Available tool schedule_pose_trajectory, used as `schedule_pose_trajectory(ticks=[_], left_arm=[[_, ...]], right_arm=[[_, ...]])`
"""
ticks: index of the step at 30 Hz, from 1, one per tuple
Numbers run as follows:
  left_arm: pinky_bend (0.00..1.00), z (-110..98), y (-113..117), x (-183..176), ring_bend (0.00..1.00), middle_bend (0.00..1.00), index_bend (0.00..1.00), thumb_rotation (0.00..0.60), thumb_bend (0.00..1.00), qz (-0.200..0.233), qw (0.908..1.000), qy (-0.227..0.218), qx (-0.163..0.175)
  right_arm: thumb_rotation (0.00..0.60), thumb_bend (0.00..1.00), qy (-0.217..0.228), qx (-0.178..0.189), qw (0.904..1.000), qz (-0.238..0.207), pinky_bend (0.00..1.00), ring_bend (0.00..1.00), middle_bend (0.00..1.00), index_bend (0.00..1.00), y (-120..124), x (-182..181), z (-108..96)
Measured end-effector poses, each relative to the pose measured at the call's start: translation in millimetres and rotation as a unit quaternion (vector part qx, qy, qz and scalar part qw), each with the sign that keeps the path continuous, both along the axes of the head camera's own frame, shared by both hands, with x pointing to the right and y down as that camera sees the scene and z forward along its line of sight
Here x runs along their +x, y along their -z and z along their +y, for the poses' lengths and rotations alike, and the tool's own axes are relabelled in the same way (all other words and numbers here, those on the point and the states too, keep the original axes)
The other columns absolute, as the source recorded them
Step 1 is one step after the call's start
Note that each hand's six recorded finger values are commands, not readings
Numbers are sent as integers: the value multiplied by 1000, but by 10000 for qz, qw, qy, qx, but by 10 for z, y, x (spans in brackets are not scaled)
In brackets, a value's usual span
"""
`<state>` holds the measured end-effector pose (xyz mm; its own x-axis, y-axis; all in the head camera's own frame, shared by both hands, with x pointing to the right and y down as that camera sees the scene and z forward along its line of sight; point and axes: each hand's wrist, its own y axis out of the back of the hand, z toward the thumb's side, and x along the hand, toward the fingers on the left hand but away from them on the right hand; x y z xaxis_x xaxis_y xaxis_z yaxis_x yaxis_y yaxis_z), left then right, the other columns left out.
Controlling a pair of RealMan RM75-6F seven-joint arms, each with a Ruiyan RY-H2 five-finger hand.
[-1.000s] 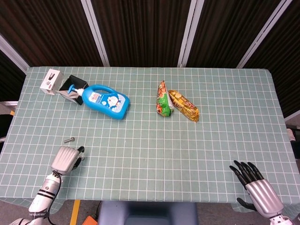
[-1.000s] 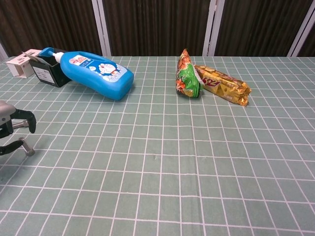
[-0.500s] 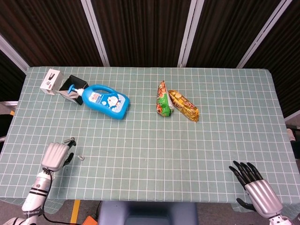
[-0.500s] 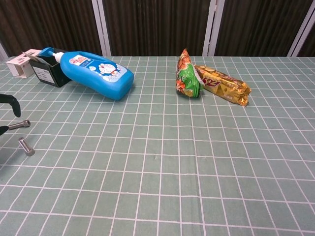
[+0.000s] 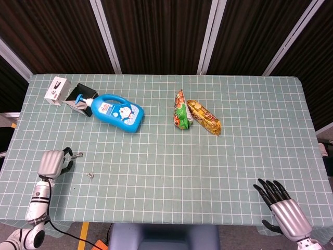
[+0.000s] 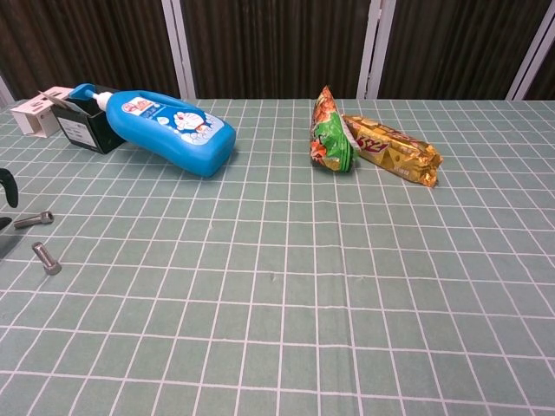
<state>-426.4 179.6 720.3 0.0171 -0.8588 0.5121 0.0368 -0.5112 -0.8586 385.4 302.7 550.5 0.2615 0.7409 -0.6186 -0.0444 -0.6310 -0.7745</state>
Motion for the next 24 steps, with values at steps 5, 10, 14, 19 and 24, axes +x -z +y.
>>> schedule_pose_trajectory(ticks=[5,10,14,19,24], left_arm=[[1000,1,-109,-4,1000,1000,486,600,341,-63,9999,67,-76],[1000,-10,-160,6,1000,1000,456,600,344,-117,9998,101,-93],[1000,-18,-175,10,1000,1000,444,600,344,-175,9998,87,-84],[1000,-15,-215,9,1000,1000,443,600,344,-206,9996,122,-147],[1000,-24,-252,5,1000,1000,445,600,343,-267,9994,136,-173]], right_arm=[[600,274,-8,-5,10000,15,0,0,0,0,-11,2,-5],[600,274,-9,-22,10000,27,0,0,0,0,-23,1,-8],[600,274,-19,-15,10000,28,0,0,0,0,-20,2,-12],[600,274,-24,-17,10000,31,0,0,0,0,-21,4,-12],[600,274,-25,-19,10000,33,0,0,0,0,-24,4,-15]])
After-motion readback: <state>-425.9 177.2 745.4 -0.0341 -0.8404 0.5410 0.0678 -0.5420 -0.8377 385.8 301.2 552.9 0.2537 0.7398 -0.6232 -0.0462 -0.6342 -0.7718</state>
